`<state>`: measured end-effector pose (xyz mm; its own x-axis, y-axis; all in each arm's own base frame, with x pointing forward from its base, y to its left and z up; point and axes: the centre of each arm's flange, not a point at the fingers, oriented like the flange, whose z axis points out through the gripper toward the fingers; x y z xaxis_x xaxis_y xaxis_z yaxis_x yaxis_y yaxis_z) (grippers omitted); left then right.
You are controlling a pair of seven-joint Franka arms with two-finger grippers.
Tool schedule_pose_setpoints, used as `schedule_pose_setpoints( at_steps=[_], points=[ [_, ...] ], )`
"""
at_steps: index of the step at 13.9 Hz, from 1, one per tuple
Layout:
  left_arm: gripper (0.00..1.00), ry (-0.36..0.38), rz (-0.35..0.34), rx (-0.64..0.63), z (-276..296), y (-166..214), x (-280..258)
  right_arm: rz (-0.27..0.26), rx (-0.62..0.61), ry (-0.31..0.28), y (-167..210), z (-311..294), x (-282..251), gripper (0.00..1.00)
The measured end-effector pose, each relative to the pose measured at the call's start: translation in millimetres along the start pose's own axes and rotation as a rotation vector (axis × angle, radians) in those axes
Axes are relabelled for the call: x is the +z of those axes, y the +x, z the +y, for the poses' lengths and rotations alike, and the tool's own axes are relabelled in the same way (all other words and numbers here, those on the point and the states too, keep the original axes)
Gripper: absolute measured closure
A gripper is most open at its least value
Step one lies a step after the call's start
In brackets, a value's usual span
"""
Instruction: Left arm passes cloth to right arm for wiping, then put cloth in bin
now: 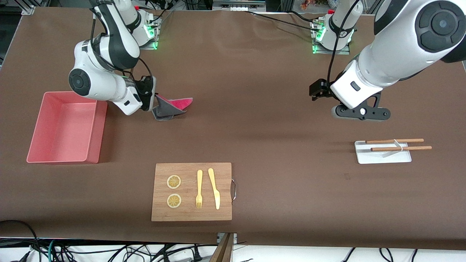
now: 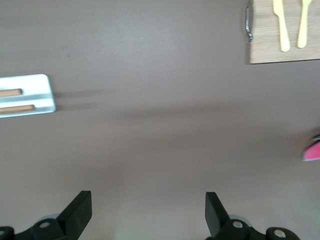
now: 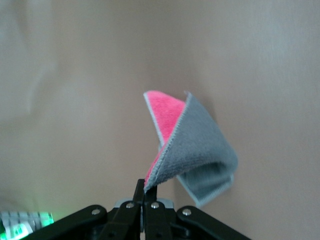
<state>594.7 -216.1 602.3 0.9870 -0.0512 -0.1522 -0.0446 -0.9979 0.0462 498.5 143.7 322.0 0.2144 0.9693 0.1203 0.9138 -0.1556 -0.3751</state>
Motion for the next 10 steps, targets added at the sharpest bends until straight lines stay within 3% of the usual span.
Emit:
schedule_pose_setpoints(
  at_steps=[7, 10],
  points=[
    [0.0, 0.01, 0.003, 0.036, -118.1, 0.1, -16.9, -0.131, -0.057, -0.04, -156.7, 55.6, -1.7, 0.99],
    [0.0, 0.033, -0.023, 0.014, -135.2, -5.7, -6.1, -0.183, -0.085, -0.095, -169.0, 65.4, -27.8, 0.99]
  ],
)
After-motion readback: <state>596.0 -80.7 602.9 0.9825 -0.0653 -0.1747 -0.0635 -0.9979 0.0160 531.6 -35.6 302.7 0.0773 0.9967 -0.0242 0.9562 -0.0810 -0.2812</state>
